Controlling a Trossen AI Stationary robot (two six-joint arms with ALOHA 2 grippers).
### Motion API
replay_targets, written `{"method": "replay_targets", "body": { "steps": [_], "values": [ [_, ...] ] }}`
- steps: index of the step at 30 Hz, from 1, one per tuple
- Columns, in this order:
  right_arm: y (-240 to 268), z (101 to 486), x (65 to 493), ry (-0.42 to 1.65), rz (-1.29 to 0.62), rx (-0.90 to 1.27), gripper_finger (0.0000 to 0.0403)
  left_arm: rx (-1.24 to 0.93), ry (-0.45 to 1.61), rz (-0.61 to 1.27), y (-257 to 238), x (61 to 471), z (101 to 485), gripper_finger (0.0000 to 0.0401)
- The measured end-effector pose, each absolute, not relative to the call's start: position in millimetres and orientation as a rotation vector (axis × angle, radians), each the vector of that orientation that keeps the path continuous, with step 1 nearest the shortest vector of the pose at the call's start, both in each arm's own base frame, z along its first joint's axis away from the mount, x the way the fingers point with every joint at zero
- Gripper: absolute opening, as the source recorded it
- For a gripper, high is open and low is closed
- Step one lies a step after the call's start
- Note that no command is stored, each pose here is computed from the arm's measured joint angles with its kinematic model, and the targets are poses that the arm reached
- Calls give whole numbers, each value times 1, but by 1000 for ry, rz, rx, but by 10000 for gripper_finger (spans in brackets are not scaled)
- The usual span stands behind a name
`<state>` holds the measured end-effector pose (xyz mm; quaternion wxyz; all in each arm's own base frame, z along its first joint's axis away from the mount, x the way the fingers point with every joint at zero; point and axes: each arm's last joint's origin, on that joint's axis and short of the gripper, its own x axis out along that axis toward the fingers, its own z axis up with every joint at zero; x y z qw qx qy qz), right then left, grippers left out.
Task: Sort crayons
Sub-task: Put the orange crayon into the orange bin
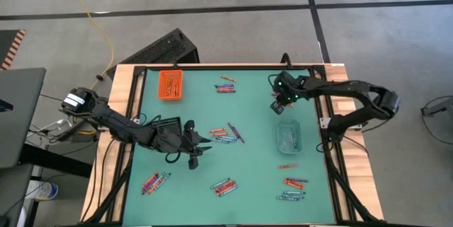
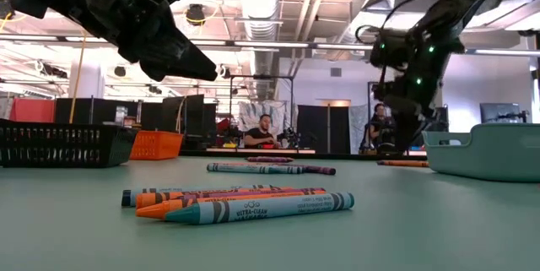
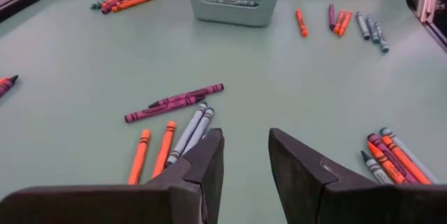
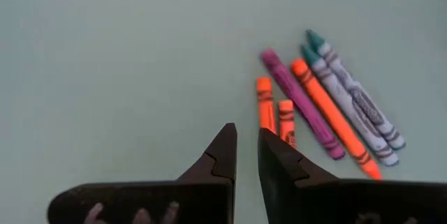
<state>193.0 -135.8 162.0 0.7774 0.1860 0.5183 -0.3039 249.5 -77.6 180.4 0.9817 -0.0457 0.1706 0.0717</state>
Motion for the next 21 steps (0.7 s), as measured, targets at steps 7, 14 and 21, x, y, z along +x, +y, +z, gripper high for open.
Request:
{"method": "replay_targets", "body": {
  "steps": [7, 14, 21],
  "values": [
    [-145, 147, 203, 1202, -637, 390, 53, -88, 354, 145, -77, 249, 179, 103],
    [-147, 145, 211, 1255, -596, 360, 53, -87, 355, 145, -77, 249, 179, 103],
    [-147, 164, 215, 1215, -594, 342, 59, -86, 359, 145, -77, 249, 179, 103]
  ]
}}
